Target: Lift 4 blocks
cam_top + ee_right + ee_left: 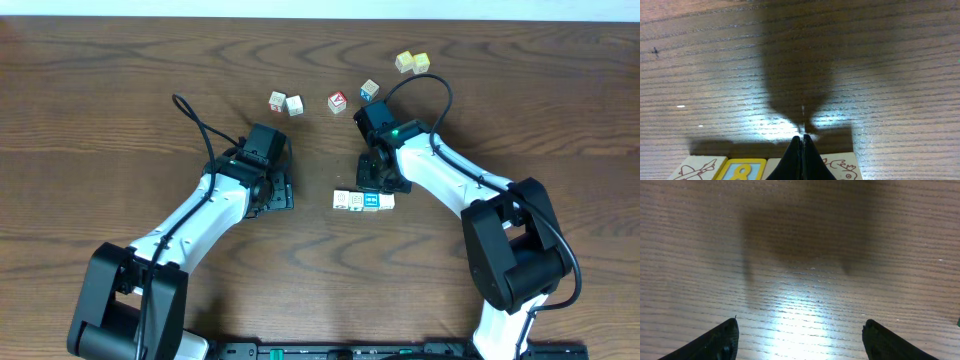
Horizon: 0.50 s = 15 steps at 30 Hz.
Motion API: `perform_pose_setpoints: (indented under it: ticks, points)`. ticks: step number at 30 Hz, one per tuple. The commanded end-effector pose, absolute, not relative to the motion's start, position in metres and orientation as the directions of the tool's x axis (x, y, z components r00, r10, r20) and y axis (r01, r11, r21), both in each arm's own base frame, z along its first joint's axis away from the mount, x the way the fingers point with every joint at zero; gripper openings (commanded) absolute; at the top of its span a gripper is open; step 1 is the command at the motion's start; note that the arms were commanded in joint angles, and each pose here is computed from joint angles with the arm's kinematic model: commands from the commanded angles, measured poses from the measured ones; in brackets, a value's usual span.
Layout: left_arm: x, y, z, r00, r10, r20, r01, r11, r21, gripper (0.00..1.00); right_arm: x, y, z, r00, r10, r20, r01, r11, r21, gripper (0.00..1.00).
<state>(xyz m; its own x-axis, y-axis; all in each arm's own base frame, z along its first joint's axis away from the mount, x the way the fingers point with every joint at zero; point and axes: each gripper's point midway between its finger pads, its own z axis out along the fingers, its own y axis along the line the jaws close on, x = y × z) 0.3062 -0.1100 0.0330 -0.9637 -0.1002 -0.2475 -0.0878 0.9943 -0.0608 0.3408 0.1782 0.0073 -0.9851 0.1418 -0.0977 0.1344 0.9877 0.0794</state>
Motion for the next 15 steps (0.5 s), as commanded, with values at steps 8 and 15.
perform_pose_setpoints:
  ticks: [8, 15]
  points:
    - [0.304, -0.106, 0.030, -0.964, -0.114, -0.242, -0.105, 0.993, -0.047, 0.79, 0.362, 0.160, 0.010, -0.971, 0.205, -0.125, 0.192, 0.976, 0.103, 0.01]
    - [0.304, -0.106, 0.030, -0.964, -0.114, -0.242, -0.105, 0.993, -0.047, 0.79, 0.366, 0.130, 0.009, -0.969, 0.235, -0.079, 0.225, 0.966, 0.125, 0.01]
